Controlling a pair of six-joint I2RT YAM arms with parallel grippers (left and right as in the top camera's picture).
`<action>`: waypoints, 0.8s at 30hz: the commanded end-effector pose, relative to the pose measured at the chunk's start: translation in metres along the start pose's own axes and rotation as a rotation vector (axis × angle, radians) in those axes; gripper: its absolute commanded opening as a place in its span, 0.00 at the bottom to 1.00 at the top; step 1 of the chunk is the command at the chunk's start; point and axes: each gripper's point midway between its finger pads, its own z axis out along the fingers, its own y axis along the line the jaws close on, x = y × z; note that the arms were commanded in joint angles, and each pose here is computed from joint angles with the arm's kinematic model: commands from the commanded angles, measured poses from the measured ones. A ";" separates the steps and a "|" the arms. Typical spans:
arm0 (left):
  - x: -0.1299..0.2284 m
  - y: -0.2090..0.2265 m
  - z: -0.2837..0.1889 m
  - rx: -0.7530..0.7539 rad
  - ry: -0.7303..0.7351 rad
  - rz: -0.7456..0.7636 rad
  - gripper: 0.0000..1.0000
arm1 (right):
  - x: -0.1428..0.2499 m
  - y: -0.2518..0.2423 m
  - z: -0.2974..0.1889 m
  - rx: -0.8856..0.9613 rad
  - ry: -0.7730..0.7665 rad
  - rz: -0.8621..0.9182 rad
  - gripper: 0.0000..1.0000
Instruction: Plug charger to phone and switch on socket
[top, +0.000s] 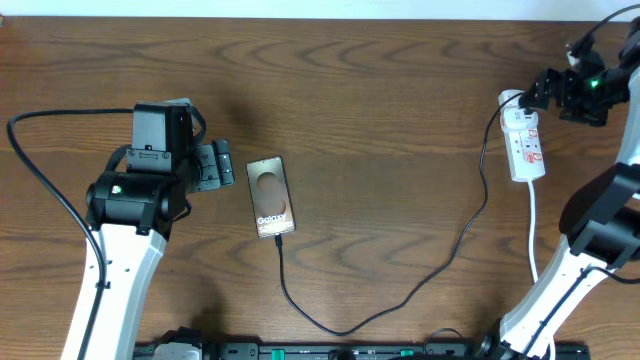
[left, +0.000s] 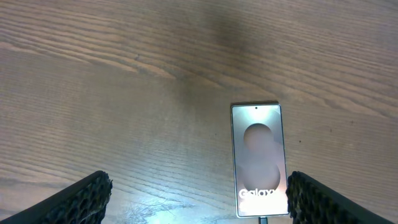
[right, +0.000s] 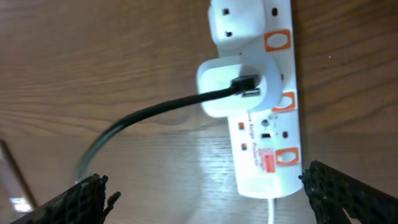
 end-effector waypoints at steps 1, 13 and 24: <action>-0.005 0.001 -0.003 -0.009 -0.014 0.021 0.91 | -0.003 -0.013 0.013 0.033 0.019 -0.036 0.99; -0.005 0.001 -0.003 -0.009 -0.015 0.021 0.91 | 0.005 -0.023 0.068 -0.055 0.106 -0.031 0.99; -0.005 0.001 -0.003 -0.009 -0.015 0.021 0.91 | -0.008 -0.013 0.076 -0.129 0.047 -0.085 0.99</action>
